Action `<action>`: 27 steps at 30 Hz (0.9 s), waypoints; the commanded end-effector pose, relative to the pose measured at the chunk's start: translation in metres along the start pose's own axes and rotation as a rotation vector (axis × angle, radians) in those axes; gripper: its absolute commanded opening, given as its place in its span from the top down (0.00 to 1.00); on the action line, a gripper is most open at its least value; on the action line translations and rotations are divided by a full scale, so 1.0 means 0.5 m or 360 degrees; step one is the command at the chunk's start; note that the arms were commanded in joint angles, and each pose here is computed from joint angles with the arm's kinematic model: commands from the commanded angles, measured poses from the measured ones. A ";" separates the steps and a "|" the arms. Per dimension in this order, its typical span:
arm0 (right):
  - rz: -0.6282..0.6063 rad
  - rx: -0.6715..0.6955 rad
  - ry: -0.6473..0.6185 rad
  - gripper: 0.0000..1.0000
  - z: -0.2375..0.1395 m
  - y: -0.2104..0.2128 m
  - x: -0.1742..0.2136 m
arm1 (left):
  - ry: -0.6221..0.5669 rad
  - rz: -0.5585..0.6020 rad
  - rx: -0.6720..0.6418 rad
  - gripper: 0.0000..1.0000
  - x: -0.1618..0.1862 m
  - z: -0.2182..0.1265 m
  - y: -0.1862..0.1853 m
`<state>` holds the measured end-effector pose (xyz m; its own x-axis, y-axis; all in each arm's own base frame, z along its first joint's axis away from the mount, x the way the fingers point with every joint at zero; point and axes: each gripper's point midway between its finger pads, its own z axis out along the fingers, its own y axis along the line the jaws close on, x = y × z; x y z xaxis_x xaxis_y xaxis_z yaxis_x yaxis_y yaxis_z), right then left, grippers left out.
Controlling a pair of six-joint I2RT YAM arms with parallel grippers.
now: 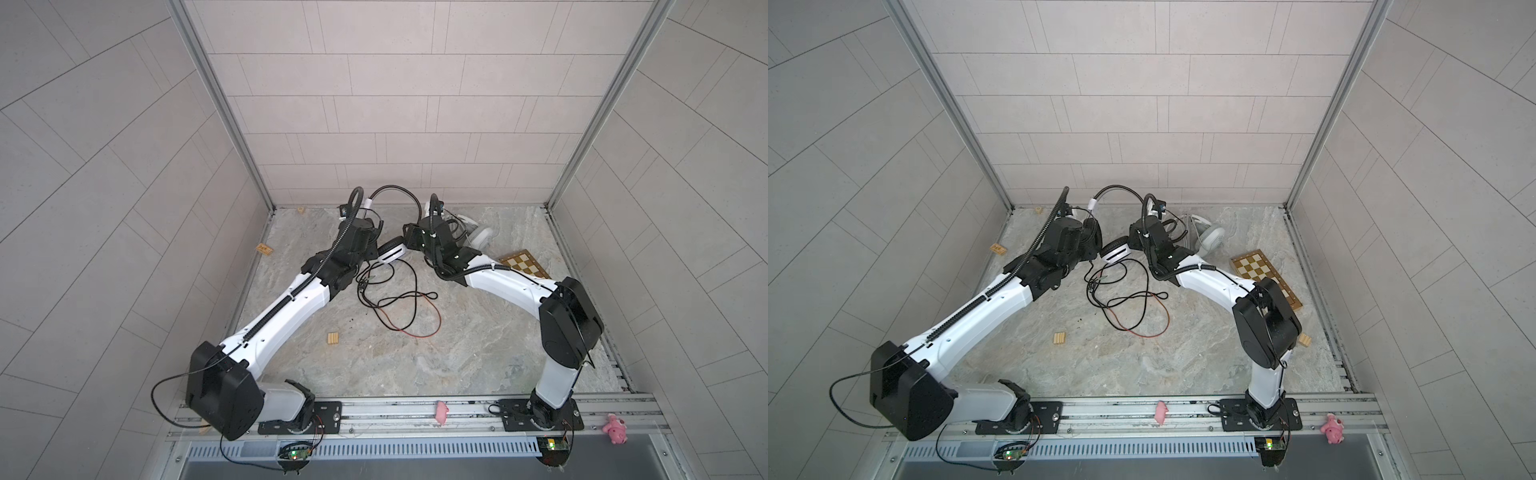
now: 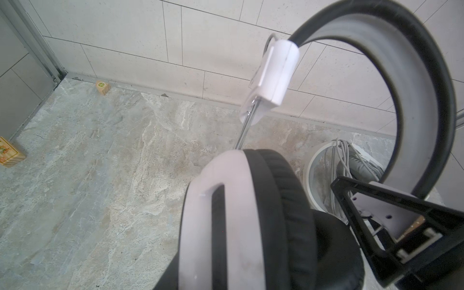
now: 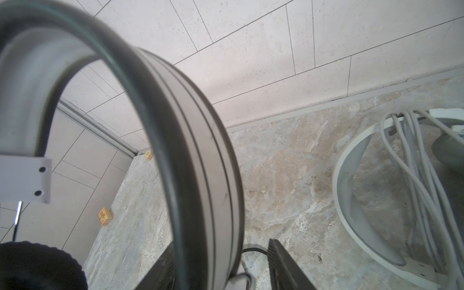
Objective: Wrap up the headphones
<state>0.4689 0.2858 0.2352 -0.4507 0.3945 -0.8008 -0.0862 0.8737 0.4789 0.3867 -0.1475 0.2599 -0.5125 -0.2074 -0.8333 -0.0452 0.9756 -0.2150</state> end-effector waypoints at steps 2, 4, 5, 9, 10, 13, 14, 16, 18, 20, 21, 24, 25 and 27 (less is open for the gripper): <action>0.0133 -0.0058 -0.0140 0.44 -0.016 0.002 -0.054 | -0.0199 -0.0109 0.0104 0.81 -0.064 -0.034 -0.029; 0.0165 -0.0088 -0.0173 0.49 -0.017 0.008 -0.067 | -0.0186 -0.0106 0.0131 0.81 -0.061 -0.033 -0.039; 0.0163 -0.0099 -0.0178 0.50 -0.017 0.013 -0.071 | -0.0187 -0.0095 0.0132 0.81 -0.061 -0.034 -0.041; 0.0156 -0.0114 -0.0206 0.74 -0.026 0.020 -0.086 | -0.0215 -0.0071 0.0110 0.72 -0.063 -0.043 -0.040; 0.0152 -0.0111 -0.0213 0.77 -0.031 0.020 -0.089 | -0.0221 -0.0078 0.0115 0.71 -0.063 -0.045 -0.040; 0.0117 -0.0094 -0.0232 0.85 -0.042 0.018 -0.102 | -0.0227 -0.0079 0.0132 0.66 -0.064 -0.050 -0.045; 0.0100 -0.0084 -0.0236 0.87 -0.048 0.018 -0.107 | -0.0229 -0.0074 0.0128 0.63 -0.063 -0.050 -0.044; 0.0039 -0.0050 -0.0241 0.90 -0.060 0.017 -0.121 | -0.0229 -0.0064 0.0125 0.53 -0.062 -0.049 -0.045; -0.0032 -0.0014 -0.0252 0.91 -0.075 0.016 -0.136 | -0.0214 -0.0045 0.0165 0.37 -0.061 -0.049 -0.056; -0.0115 0.0031 -0.0271 0.91 -0.091 0.011 -0.154 | -0.0188 -0.0003 0.0245 0.23 -0.058 -0.052 -0.074; -0.0165 0.0067 -0.0276 0.92 -0.100 0.008 -0.163 | -0.0178 0.0019 0.0274 0.17 -0.056 -0.053 -0.083; -0.0311 0.0150 -0.0300 0.92 -0.128 0.002 -0.196 | -0.0153 0.0067 0.0318 0.00 -0.046 -0.045 -0.100; -0.0359 0.0177 -0.0294 0.92 -0.134 -0.001 -0.202 | -0.0134 0.0081 0.0325 0.00 -0.045 -0.042 -0.104; -0.0424 0.0194 -0.0268 0.92 -0.141 -0.001 -0.210 | -0.0105 0.0107 0.0339 0.00 -0.043 -0.040 -0.111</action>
<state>0.4614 0.2397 0.2925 -0.3557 0.2134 -0.9099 -0.0714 0.9645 0.2541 0.3806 -0.1841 0.2828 -0.4697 -0.1713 -0.8661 0.1125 0.9614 -0.2512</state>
